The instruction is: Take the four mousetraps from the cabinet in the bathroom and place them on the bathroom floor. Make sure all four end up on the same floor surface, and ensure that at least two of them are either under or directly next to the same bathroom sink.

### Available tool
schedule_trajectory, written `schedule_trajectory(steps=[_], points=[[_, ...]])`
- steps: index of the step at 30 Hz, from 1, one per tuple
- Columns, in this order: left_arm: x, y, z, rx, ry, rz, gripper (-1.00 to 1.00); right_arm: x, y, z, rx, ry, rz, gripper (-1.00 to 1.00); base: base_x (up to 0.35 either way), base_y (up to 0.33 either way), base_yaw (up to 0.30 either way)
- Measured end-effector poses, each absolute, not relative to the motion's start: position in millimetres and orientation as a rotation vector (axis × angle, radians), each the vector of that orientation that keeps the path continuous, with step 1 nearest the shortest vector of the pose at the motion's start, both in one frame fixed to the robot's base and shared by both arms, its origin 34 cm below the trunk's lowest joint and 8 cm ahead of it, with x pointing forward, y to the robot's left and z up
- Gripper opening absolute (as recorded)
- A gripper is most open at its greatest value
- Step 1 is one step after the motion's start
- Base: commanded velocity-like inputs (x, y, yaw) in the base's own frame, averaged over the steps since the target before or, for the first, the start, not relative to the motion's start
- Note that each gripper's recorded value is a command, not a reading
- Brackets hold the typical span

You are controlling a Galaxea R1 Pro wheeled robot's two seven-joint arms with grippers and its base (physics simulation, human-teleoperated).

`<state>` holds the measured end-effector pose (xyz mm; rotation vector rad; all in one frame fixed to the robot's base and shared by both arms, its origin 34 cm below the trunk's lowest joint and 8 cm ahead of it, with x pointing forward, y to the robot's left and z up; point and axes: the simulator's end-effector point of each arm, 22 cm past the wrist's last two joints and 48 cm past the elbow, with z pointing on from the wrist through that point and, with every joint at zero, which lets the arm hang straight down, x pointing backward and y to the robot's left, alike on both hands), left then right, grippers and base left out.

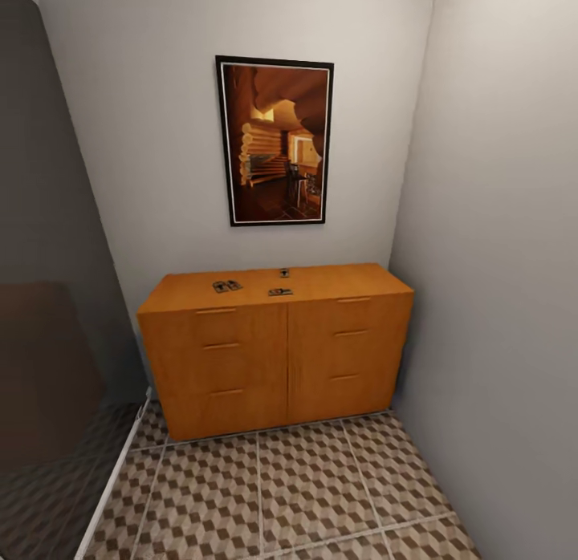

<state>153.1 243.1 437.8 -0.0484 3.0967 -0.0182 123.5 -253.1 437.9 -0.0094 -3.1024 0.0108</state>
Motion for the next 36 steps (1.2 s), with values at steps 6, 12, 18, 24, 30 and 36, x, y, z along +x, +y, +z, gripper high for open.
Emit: schedule_trajectory(steps=[6, 12, 18, 24, 30, 36], points=[[153.1, 242.9, 437.8, -0.048, 3.097, -0.019, 1.00, 123.4, -253.1, 437.9, -0.010, -3.102, 0.011, 1.00, 0.000, 0.000, 0.275], [153.1, 242.7, 437.8, -0.047, 3.097, -0.019, 1.00, 123.5, -253.1, 437.9, -0.010, -3.102, 0.012, 1.00, 0.000, 0.000, 0.275], [153.1, 242.7, 437.8, -0.047, 3.096, -0.019, 1.00, 123.5, -252.8, 437.9, -0.011, -3.102, 0.011, 1.00, 0.000, 0.000, 0.275], [153.1, 242.7, 437.8, -0.047, 3.097, -0.019, 1.00, 123.5, -253.0, 437.9, -0.012, -3.102, 0.012, 1.00, 0.000, 0.000, 0.260], [153.1, 242.7, 437.8, -0.047, 3.097, -0.019, 1.00, 123.5, -253.4, 437.9, -0.012, -3.102, 0.012, 1.00, 0.015, 0.000, 0.110], [152.6, 243.6, 437.8, -0.045, 3.098, -0.017, 1.00, 123.5, -253.2, 438.0, -0.010, -3.103, 0.012, 1.00, 0.246, 0.000, 0.016]])
